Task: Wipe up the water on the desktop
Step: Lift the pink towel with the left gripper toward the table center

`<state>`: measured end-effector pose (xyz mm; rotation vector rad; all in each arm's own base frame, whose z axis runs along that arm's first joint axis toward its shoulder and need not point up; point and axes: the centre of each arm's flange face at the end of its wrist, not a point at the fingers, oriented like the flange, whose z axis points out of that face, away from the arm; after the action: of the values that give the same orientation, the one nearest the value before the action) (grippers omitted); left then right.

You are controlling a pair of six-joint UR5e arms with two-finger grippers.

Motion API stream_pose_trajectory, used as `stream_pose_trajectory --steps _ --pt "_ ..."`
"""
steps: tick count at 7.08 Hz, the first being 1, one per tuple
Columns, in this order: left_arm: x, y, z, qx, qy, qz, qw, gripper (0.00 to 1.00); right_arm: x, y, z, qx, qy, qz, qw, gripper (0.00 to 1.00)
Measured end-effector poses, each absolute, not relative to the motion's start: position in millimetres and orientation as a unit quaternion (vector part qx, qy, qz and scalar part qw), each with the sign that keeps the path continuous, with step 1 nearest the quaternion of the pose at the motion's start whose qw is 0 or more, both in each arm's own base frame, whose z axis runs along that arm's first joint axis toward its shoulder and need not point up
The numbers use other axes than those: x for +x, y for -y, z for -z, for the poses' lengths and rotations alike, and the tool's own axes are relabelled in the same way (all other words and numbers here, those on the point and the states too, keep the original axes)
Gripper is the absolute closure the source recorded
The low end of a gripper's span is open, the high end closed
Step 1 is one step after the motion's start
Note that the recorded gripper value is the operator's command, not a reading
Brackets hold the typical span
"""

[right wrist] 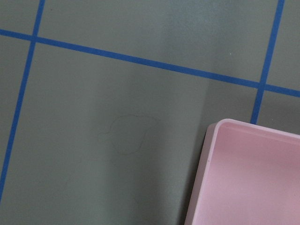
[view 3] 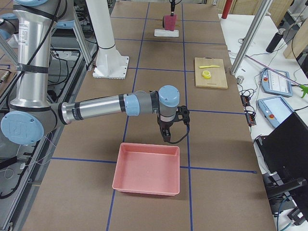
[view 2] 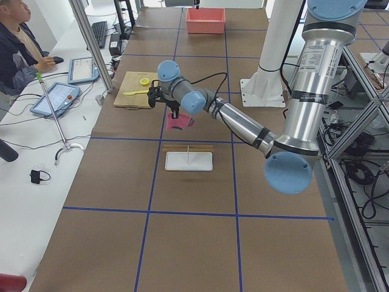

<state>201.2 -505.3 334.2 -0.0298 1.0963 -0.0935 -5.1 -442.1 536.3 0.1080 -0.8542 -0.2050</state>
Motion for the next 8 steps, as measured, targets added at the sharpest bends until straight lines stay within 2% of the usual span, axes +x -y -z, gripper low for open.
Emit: stream_pose_trajectory --steps 3,6,8 --pt "336 510 -208 -0.049 -0.521 0.099 0.846 1.0 -25 441 -503 0.087 0.422 0.135 0.892 0.0" --pt "414 490 -106 -0.039 -0.537 0.134 0.832 1.0 -73 438 -463 0.158 0.474 0.2 0.843 0.0" --pt "461 503 -40 -0.046 -0.542 0.173 0.821 1.0 -132 430 -415 0.224 0.503 0.219 0.806 0.05"
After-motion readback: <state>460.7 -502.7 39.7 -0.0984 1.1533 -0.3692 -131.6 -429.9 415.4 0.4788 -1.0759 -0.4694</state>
